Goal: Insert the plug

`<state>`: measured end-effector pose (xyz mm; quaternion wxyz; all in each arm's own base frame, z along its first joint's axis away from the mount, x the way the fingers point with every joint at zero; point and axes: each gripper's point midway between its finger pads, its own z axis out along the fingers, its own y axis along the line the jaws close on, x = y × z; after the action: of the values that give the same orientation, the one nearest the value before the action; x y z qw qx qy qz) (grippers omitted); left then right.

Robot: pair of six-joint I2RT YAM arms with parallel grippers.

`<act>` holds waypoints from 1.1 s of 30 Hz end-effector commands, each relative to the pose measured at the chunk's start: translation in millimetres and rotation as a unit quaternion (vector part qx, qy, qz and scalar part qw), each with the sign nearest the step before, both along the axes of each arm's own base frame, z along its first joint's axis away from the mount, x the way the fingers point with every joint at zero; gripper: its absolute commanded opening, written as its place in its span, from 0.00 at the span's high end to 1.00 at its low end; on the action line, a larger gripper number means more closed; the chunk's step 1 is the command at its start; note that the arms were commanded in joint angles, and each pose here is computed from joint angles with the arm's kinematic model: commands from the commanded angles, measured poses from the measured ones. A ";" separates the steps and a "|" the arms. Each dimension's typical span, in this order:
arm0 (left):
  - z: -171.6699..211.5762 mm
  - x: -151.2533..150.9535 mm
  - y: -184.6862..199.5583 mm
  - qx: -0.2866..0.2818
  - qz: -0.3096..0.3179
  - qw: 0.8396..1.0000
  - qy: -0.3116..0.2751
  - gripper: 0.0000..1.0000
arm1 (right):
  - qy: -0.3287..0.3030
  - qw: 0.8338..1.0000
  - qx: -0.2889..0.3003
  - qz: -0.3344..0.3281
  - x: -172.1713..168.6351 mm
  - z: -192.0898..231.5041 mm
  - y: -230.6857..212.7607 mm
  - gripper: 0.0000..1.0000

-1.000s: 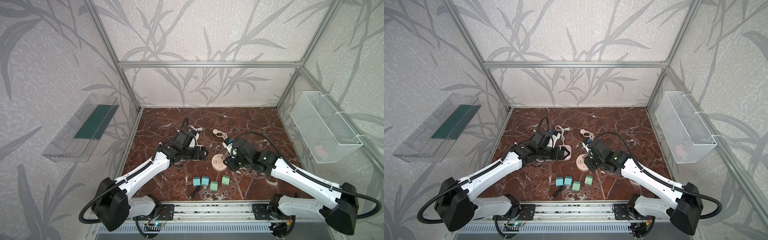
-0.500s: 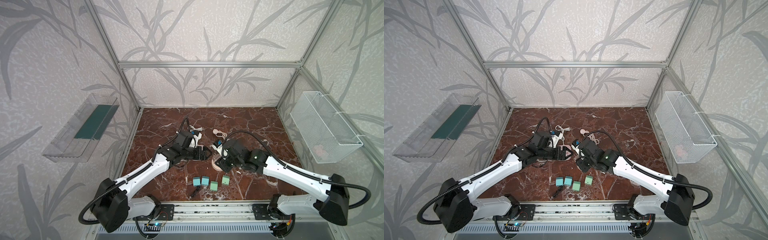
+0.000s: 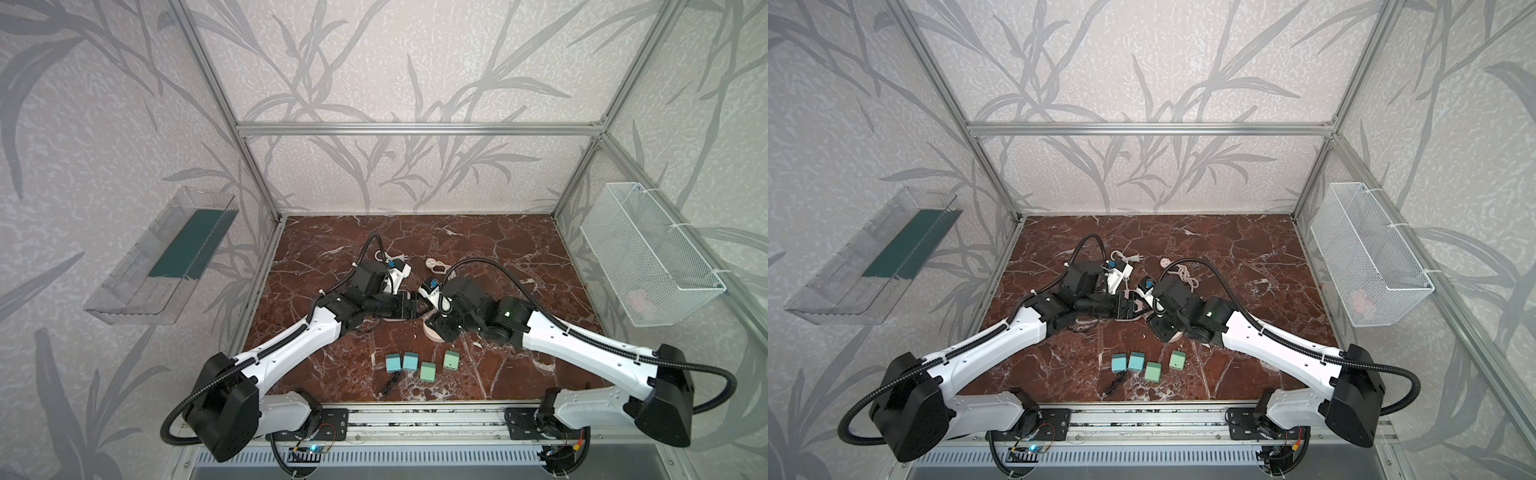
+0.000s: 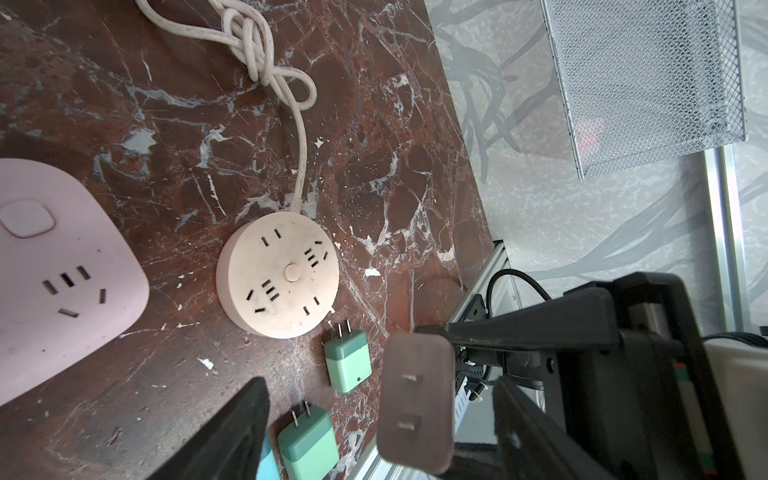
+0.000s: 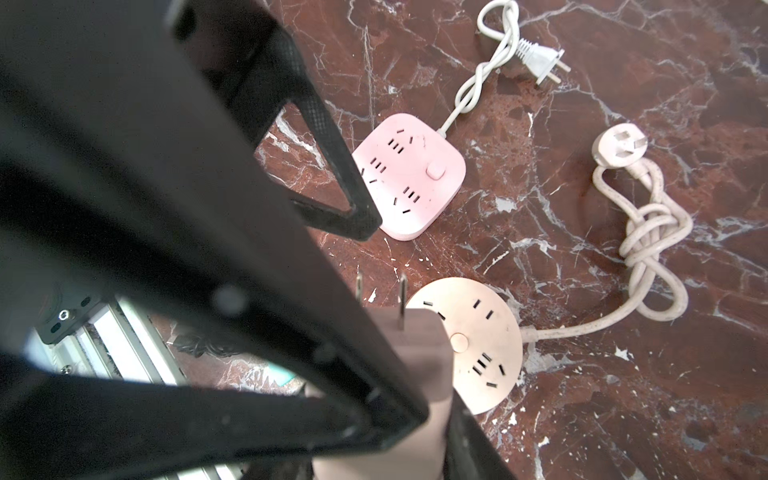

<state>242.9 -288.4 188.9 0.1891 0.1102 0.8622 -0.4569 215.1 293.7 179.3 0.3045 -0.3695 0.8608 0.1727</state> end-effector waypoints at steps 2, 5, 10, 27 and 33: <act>-3.6 -2.4 -6.9 -0.014 -0.012 1.000 0.010 0.26 | -0.029 0.999 0.020 0.009 4.4 21.4 8.2 1.00; -6.5 -1.5 -8.5 -0.018 -0.011 1.000 0.013 0.29 | -0.028 0.999 0.018 0.016 3.3 21.6 9.7 1.00; -7.4 -1.8 -10.4 -0.024 -0.014 0.999 0.015 0.36 | -0.032 0.999 0.015 0.018 4.4 21.6 10.4 1.00; -10.8 -3.7 -14.1 -0.033 -0.024 0.999 0.021 0.64 | -0.050 0.998 0.012 0.021 10.8 21.2 14.8 1.00; -12.5 -3.5 -15.0 -0.032 -0.026 0.999 0.023 0.69 | -0.069 0.997 0.020 0.014 18.5 24.2 18.5 1.00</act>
<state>242.8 -303.8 189.5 0.1755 0.1200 0.8407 -0.4981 222.6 298.2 179.4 0.3213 -0.3893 0.8493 0.1549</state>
